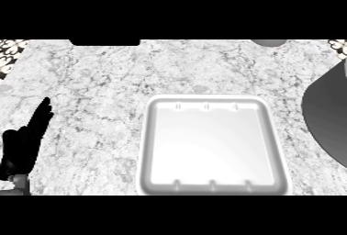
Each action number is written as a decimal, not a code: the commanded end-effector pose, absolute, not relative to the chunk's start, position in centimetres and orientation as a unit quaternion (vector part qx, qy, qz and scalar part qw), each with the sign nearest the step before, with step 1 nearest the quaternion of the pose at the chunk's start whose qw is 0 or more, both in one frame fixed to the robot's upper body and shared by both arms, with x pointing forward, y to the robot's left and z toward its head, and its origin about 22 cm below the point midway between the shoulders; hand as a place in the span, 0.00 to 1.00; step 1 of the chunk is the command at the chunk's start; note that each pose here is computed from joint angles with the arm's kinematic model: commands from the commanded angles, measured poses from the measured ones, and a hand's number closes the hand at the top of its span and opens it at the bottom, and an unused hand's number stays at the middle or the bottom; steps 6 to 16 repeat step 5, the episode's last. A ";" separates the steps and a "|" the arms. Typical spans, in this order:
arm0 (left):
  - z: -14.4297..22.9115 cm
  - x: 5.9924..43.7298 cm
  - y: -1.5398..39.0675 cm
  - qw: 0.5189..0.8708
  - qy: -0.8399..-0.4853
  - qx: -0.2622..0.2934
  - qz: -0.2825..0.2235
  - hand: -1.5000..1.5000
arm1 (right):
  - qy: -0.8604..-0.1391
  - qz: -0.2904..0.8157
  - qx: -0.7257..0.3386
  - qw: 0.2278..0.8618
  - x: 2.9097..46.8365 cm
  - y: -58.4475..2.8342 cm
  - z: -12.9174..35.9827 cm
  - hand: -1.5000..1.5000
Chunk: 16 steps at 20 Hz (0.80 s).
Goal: Pick the lemon from the tray and place it in the pot
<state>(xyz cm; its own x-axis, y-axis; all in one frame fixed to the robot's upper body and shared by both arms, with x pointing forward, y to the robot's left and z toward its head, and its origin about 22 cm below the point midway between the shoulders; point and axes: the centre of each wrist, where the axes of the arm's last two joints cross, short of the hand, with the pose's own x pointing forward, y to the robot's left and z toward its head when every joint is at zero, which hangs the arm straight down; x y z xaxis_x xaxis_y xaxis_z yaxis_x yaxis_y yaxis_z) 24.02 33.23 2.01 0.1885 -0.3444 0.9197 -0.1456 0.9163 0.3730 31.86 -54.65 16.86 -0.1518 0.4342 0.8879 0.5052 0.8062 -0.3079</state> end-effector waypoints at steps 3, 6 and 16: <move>-0.3 22.1 33.7 0.746 -0.631 0.204 -0.061 0.50 | -0.762 -0.053 -0.287 0.578 26.3 -58.1 14.1 0.00; 1.5 22.5 33.5 0.744 -0.632 0.206 -0.060 0.50 | -0.769 -0.052 -0.286 0.569 23.7 -60.0 15.2 0.00; 1.5 22.5 33.5 0.744 -0.632 0.206 -0.060 0.50 | -0.769 -0.052 -0.286 0.569 23.7 -60.0 15.2 0.00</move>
